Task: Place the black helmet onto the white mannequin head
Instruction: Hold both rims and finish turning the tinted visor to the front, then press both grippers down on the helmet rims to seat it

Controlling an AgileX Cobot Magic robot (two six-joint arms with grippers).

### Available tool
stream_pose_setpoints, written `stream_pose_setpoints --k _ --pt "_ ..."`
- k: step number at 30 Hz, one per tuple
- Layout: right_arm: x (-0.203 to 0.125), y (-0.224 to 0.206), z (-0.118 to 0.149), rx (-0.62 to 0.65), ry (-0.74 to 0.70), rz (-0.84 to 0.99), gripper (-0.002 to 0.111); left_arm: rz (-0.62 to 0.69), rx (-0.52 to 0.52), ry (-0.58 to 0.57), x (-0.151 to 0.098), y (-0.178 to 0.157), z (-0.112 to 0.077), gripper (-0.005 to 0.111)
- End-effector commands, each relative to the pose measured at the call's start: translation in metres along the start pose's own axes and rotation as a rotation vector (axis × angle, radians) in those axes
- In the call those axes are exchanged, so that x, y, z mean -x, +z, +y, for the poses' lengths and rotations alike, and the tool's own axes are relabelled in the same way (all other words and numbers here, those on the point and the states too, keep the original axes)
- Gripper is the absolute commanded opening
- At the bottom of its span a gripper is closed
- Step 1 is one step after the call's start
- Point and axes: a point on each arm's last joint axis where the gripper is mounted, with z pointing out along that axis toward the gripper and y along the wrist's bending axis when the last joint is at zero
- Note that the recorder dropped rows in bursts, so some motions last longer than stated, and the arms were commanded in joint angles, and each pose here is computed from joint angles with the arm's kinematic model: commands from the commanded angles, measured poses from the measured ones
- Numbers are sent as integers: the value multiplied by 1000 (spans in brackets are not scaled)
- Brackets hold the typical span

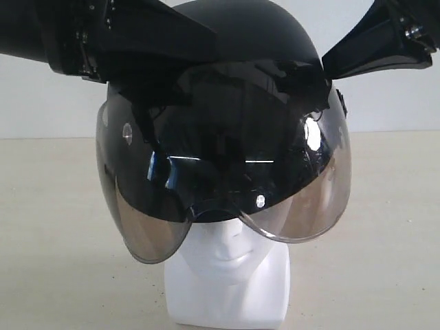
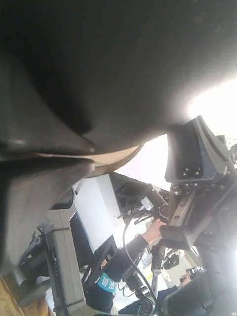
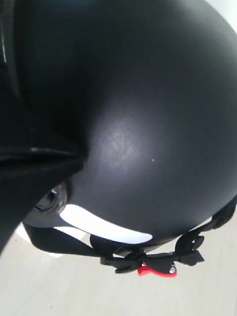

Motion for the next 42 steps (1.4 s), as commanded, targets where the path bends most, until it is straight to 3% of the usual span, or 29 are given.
stream_pose_setpoints --k 1,11,15,18,23,30,42 --pt "-7 -4 4 0 -13 38 0 11 86 36 3 -1 4 4" --pt "-8 -19 15 -7 -45 -19 0 -40 89 99 5 -16 -20 4" --pt "-7 -31 25 -3 -60 -92 0 -24 150 123 0 -26 -28 4" --pt "-4 -37 34 45 -64 -153 0 -26 209 151 -2 -33 -33 4" --pt "0 -36 45 173 -70 -196 0 -50 210 174 -2 -38 -42 4" --pt "-5 -24 59 194 -133 -135 0 -10 260 136 -8 -36 -32 4" --pt "-22 -16 57 71 -164 46 0 54 271 96 -21 -33 -22 4"
